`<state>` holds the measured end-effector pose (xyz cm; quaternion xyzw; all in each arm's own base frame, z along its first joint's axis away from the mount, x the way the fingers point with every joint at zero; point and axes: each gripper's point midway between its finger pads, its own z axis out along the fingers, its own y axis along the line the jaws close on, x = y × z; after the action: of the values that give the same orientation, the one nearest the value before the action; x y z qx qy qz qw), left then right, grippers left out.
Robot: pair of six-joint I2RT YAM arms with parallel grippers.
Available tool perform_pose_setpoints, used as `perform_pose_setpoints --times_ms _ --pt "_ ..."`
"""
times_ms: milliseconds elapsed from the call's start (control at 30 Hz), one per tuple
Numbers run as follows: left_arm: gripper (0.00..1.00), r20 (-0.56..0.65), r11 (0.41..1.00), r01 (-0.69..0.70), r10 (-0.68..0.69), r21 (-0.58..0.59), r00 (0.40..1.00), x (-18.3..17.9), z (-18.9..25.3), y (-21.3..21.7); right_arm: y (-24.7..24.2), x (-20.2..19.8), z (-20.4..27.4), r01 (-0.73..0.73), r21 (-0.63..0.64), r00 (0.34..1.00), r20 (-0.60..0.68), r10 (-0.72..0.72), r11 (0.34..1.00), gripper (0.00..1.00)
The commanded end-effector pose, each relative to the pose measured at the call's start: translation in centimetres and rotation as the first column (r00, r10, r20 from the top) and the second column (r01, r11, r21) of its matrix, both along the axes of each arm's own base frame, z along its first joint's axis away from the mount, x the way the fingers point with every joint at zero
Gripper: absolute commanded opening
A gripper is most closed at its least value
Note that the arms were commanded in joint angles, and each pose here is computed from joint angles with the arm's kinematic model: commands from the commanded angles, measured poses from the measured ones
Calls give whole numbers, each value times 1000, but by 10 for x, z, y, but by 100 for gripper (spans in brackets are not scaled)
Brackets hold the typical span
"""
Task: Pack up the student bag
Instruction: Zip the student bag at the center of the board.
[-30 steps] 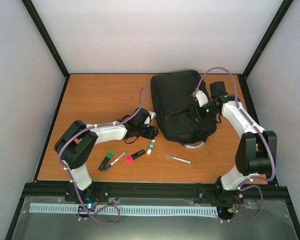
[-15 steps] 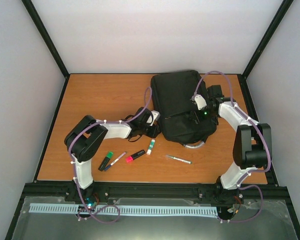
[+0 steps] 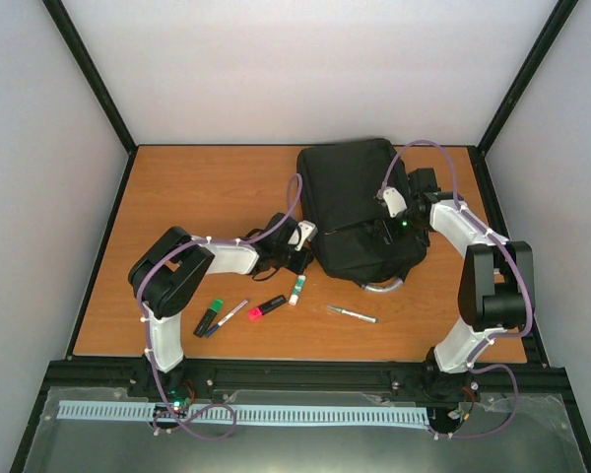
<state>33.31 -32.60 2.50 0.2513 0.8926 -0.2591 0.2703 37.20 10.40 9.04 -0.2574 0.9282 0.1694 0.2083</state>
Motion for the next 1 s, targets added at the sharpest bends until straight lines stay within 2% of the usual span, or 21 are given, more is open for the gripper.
perform_pose_setpoints --times_ms 0,200,667,967 --pt "9 57 998 44 -41 -49 997 1 19 -7 -3 -1 -13 8 -16 1000 -28 -8 1000 50" --pt "1 53 996 55 -51 -66 997 -2 21 -9 -3 -1 -15 10 -17 999 -33 -11 1000 50" --pt "1 65 991 131 -130 -4 989 -34 35 -10 -4 1 -19 23 -14 998 -50 -24 1000 49" --pt "1 53 972 232 -234 33 971 -73 25 -34 -5 2 -19 27 -16 998 -52 -28 1000 48"
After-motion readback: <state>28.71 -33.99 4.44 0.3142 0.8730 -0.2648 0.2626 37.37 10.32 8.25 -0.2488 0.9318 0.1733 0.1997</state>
